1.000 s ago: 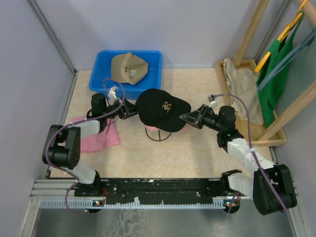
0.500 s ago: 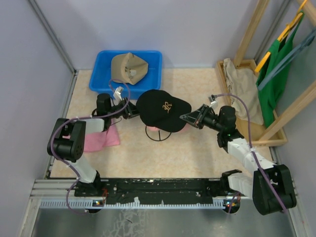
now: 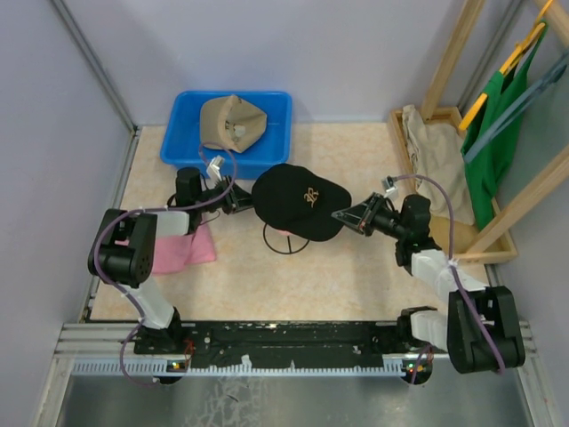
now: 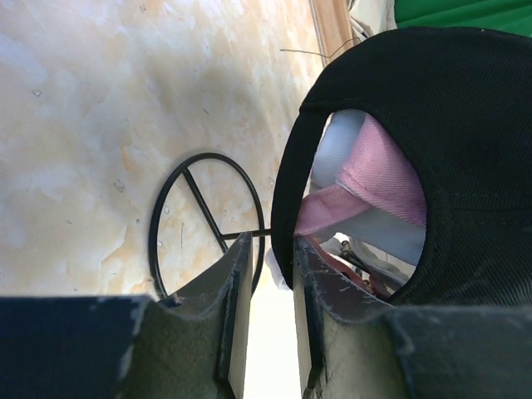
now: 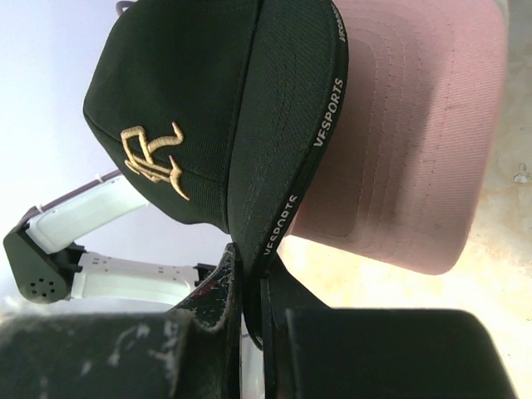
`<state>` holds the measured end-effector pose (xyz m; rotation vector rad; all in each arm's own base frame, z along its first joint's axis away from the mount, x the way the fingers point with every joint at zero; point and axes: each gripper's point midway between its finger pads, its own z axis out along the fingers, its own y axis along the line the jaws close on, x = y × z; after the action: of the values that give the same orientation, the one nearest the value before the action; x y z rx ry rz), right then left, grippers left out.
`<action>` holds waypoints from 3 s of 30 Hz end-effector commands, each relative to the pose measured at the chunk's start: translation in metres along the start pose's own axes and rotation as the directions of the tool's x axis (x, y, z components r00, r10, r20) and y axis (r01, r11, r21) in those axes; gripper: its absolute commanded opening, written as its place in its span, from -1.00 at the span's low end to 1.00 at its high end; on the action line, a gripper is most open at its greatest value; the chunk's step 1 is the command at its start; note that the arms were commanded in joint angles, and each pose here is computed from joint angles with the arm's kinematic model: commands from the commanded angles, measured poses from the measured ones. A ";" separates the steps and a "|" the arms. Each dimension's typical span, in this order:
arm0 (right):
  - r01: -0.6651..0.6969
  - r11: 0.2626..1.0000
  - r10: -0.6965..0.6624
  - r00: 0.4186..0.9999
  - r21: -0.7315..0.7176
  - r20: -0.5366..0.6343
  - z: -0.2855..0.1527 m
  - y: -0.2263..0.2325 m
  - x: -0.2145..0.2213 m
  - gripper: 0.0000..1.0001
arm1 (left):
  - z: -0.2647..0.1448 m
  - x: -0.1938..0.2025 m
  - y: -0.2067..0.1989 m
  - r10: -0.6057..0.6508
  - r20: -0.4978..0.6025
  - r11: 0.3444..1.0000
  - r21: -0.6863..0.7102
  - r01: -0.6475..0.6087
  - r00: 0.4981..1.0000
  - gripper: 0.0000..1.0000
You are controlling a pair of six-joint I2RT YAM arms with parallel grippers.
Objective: Stack the hats
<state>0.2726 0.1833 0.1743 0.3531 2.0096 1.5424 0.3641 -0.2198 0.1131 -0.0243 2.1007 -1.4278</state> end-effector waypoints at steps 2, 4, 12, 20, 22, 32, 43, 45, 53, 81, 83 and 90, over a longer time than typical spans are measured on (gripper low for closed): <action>-0.096 0.977 0.086 0.995 0.190 0.060 -0.008 -0.073 -0.003 -1.00 | -0.005 0.000 0.032 -0.027 -0.007 0.995 -0.097 0.027 1.000 -0.41; -0.109 0.974 0.097 0.993 0.198 0.068 -0.007 -0.079 -0.007 -1.00 | -0.009 -0.004 0.034 -0.030 0.001 0.994 -0.105 0.030 1.000 -0.42; -0.112 0.973 0.096 0.992 0.204 0.084 0.001 -0.086 -0.021 -0.94 | -0.017 -0.016 0.031 -0.024 0.023 0.993 -0.114 0.027 0.999 -0.43; -0.135 0.985 0.128 0.989 0.103 0.077 0.003 -0.059 -0.025 -1.00 | -0.030 -0.034 0.002 0.009 0.056 0.995 -0.097 -0.003 0.998 -0.03; -0.153 0.986 0.147 0.985 0.060 0.088 0.003 -0.051 -0.025 -1.00 | -0.039 -0.041 -0.004 0.018 0.082 0.992 -0.123 -0.008 0.996 0.18; -0.185 0.983 0.181 0.966 0.007 0.184 0.016 -0.021 -0.020 -1.00 | -0.076 -0.037 -0.029 0.037 0.169 0.985 -0.173 -0.008 0.985 0.31; -0.059 0.993 0.036 0.975 0.099 0.218 0.012 -0.008 -0.028 0.05 | -0.072 -0.005 -0.027 -0.004 0.128 0.992 -0.125 0.020 0.992 0.12; -0.022 0.990 -0.010 0.973 0.136 0.232 0.007 -0.009 -0.030 0.09 | -0.070 -0.007 -0.029 0.000 0.124 0.993 -0.118 0.015 0.992 0.12; 0.108 0.964 -0.170 0.953 0.244 0.250 -0.011 -0.014 -0.033 0.97 | -0.067 0.000 -0.035 0.003 0.099 0.994 -0.105 0.007 0.995 0.11; 0.008 0.958 0.032 0.990 -0.286 0.136 0.016 -0.018 -0.024 0.99 | -0.071 -0.019 -0.057 0.053 0.103 0.993 -0.113 -0.041 0.993 0.16; 0.014 0.955 0.025 0.992 -0.298 0.126 0.016 -0.013 -0.022 0.99 | -0.070 -0.020 -0.056 0.052 0.106 0.993 -0.115 -0.039 0.993 0.16; 0.024 0.944 0.005 0.996 -0.328 0.086 0.023 -0.001 -0.016 0.98 | -0.066 -0.020 -0.055 0.046 0.102 0.994 -0.107 -0.035 0.994 0.16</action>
<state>0.2999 0.1846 0.1317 0.4953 1.7965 1.7589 0.3252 -0.1765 0.1739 -0.1401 2.1144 -1.2638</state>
